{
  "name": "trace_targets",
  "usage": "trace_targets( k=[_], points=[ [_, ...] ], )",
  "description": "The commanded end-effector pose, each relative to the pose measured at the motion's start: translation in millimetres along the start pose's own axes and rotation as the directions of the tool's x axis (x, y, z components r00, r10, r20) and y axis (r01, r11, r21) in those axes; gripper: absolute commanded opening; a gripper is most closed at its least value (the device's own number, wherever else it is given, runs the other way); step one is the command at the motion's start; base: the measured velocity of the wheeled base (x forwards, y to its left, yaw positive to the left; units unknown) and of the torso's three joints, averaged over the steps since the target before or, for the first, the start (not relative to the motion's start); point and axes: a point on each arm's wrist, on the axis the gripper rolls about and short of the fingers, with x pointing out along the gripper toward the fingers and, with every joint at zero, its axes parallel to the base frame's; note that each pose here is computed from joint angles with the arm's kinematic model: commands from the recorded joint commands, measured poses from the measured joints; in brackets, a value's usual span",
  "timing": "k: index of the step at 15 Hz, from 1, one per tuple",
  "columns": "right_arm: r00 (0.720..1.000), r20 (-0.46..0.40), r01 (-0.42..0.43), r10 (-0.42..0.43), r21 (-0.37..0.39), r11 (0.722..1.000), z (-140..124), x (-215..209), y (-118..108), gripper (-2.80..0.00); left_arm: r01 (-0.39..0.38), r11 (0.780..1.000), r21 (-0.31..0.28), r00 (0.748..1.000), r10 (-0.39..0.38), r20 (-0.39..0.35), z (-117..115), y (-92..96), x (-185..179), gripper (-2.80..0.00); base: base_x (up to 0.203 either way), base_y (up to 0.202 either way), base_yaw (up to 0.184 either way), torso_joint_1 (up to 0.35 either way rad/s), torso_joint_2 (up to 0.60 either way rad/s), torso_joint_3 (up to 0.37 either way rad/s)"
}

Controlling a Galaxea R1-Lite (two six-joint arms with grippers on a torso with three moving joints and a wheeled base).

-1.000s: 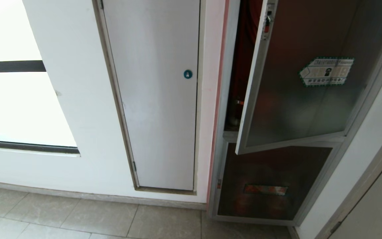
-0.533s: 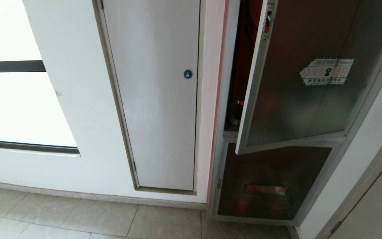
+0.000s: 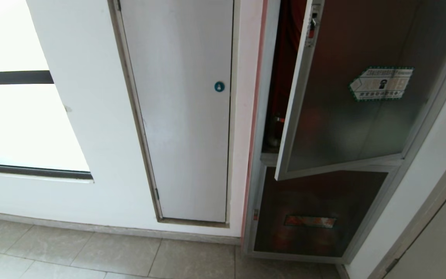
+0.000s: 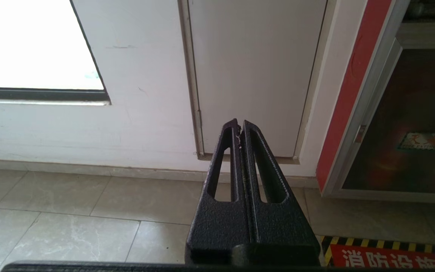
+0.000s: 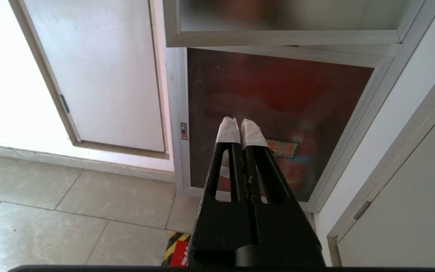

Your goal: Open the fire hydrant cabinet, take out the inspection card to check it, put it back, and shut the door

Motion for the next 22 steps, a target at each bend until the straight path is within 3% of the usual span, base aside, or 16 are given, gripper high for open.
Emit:
trace_targets(
  k=[1, 18, 22],
  points=[
    [1.000, -0.001, -0.001, 0.001, -0.002, 1.000, -0.1, 0.0, 0.0, -2.80, 0.000, 1.000, 0.000, 1.000, 0.000, -0.007, -1.6, 0.0, 0.5, -2.80, 0.000, 0.000, 0.000, 0.000, 0.00, 0.000],
    [1.000, -0.002, -0.002, 0.002, -0.002, 1.000, 0.0, 0.1, 0.0, -2.80, 0.000, 1.000, 0.000, 1.000, 0.000, -0.005, -1.7, 0.0, 0.4, -2.80, 0.000, 0.000, 0.000, 0.000, 0.00, 0.000],
    [1.000, 0.001, -0.002, 0.002, -0.002, 1.000, 0.3, -0.1, 0.0, -2.80, 0.000, 1.000, 0.000, 1.000, 0.000, -0.005, -1.7, 0.0, 0.4, -2.80, 0.181, 0.000, -0.001, 0.011, 0.00, -0.001]
  ],
)
